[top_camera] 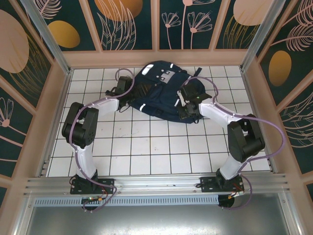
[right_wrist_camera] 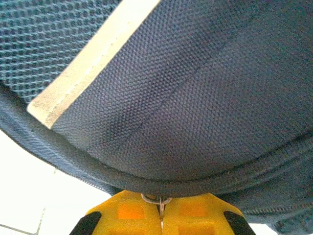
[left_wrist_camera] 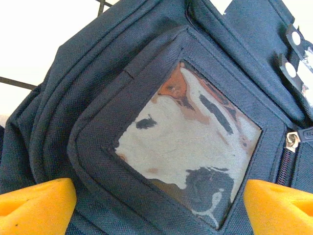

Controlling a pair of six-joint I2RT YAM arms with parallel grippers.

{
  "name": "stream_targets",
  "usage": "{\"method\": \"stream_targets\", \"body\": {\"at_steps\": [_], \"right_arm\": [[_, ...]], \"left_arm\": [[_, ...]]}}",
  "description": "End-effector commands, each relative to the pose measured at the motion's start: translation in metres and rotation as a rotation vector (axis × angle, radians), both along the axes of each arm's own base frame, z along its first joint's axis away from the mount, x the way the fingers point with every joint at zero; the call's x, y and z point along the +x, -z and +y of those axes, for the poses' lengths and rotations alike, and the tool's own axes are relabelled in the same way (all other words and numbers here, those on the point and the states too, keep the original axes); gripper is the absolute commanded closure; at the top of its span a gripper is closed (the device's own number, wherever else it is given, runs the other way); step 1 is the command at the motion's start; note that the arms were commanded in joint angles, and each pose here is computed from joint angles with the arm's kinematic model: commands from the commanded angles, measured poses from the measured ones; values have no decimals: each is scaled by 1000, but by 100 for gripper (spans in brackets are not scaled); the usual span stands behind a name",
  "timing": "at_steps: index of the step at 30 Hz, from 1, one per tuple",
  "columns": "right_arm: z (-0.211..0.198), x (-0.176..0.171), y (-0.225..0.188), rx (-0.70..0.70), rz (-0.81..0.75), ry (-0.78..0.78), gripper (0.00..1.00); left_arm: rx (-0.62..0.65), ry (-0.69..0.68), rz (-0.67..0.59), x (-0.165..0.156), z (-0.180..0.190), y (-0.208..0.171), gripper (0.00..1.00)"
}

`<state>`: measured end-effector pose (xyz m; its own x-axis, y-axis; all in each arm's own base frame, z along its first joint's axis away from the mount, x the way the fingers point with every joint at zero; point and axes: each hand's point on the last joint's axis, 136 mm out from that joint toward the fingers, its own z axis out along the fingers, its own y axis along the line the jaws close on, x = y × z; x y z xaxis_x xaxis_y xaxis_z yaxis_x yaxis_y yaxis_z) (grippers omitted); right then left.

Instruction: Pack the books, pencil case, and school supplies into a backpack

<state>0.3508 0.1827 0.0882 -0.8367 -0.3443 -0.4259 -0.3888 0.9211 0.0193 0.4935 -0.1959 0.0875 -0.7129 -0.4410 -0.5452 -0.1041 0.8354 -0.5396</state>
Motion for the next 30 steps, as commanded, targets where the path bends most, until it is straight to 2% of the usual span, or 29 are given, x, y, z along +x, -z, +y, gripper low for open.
{"method": "stream_targets", "body": {"at_steps": [1,3,7,13,18,22,23,27,30], "right_arm": [[54,-5,-21,151,-2,-162,100],[87,-9,-28,204,-14,-232,100],[127,-2,-31,251,-22,-299,100],[183,4,-50,365,-45,-388,100],[220,-11,-70,535,-8,-460,100],[224,-22,-70,589,41,-448,100],[224,-26,-70,603,54,-443,100],[219,-41,-76,676,85,-412,100],[214,-49,-76,698,104,-391,100]], "left_arm": [[2,-38,119,-28,25,11,10],[-62,-48,122,-41,23,-1,10],[-229,-87,157,-76,19,-9,8],[-396,-166,212,-119,20,3,6],[-514,-162,206,-120,4,-4,9],[-583,-178,164,-110,-3,-10,14],[-591,-189,156,-107,-3,-9,16],[-635,-221,136,-97,-4,2,47],[-669,-224,134,-95,-7,7,63]]}}
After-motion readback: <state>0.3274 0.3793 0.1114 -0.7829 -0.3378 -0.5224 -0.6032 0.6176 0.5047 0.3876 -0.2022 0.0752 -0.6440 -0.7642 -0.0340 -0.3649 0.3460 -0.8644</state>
